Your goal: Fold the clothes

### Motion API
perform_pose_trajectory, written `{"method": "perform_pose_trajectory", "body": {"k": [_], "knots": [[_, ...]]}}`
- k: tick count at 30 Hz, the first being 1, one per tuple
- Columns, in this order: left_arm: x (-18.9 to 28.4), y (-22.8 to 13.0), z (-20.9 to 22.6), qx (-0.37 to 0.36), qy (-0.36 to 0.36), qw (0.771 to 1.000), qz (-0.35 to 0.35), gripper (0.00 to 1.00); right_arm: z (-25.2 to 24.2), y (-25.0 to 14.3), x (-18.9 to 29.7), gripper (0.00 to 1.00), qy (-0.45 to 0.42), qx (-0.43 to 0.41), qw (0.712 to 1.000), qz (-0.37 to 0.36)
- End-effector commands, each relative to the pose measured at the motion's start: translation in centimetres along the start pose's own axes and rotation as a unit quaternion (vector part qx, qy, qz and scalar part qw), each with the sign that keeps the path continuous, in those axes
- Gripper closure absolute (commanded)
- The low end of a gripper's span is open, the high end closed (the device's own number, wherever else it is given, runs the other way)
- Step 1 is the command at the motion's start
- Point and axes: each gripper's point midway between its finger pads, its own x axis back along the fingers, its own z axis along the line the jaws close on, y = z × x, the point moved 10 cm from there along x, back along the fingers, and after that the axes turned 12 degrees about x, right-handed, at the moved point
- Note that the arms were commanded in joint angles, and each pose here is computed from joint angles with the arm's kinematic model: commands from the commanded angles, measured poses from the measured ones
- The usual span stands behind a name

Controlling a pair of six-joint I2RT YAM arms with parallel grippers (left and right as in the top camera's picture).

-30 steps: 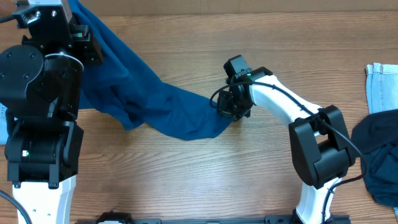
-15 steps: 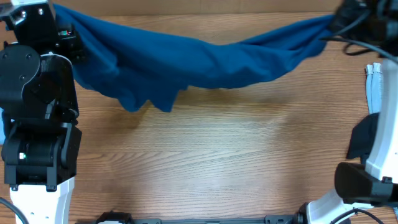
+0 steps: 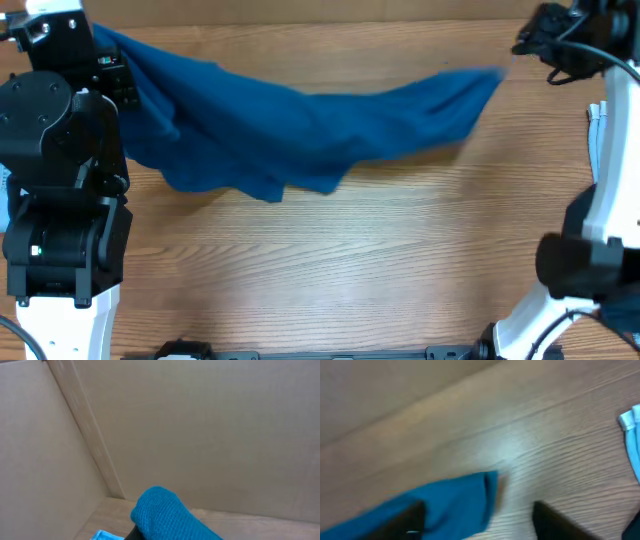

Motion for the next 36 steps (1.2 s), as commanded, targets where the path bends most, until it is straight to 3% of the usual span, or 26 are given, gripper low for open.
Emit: {"method": "perform_pose_trajectory", "body": {"k": [1,5,7,10,14,15,18,21,24,31,36], "knots": [[1.2,1.6,0.4,0.013,-0.005,1.000,-0.024,0.96,0.5,-1.3,-3.4,0.25,0.028,0.035,0.996,0.082],[1.0,1.5,0.4,0.012,-0.005,1.000,-0.021,0.96,5.4,-4.7,-3.1,0.34,0.079,0.120,0.973,0.180],[0.7,1.3,0.3,0.010,-0.004,1.000,-0.016,0.96,11.4,-7.1,-3.6,0.35,0.111,0.219,0.947,0.205],[0.5,1.4,0.2,0.010,-0.003,1.000,-0.021,0.96,17.4,-10.2,-4.8,0.34,0.115,0.302,0.922,0.216],[0.6,3.1,0.1,0.029,-0.005,0.997,-0.078,0.96,22.4,-14.2,-5.7,0.38,0.135,0.375,0.888,0.230],[0.6,3.6,0.3,0.043,0.007,0.994,-0.097,0.96,24.5,-16.5,-6.0,0.40,0.151,0.429,0.859,0.235],[-0.2,3.6,0.5,0.055,0.045,0.992,-0.103,0.96,27.4,-20.6,-6.8,0.39,0.176,0.501,0.812,0.242],[-1.2,2.8,0.0,0.047,0.040,0.994,-0.086,0.96,30.5,-24.2,-7.7,0.40,0.222,0.530,0.787,0.227],[-1.0,3.6,-0.3,0.056,0.027,0.992,-0.112,0.96,33.6,-26.7,-7.2,0.41,0.257,0.559,0.767,0.184],[-0.4,5.1,-0.2,0.067,0.019,0.985,-0.158,0.96,36.7,-27.8,-7.3,0.48,0.261,0.598,0.753,0.092],[1.8,5.7,-1.5,0.079,-0.020,0.982,-0.169,0.96,37.9,-28.1,-9.4,0.60,0.281,0.596,0.752,0.025]]}}
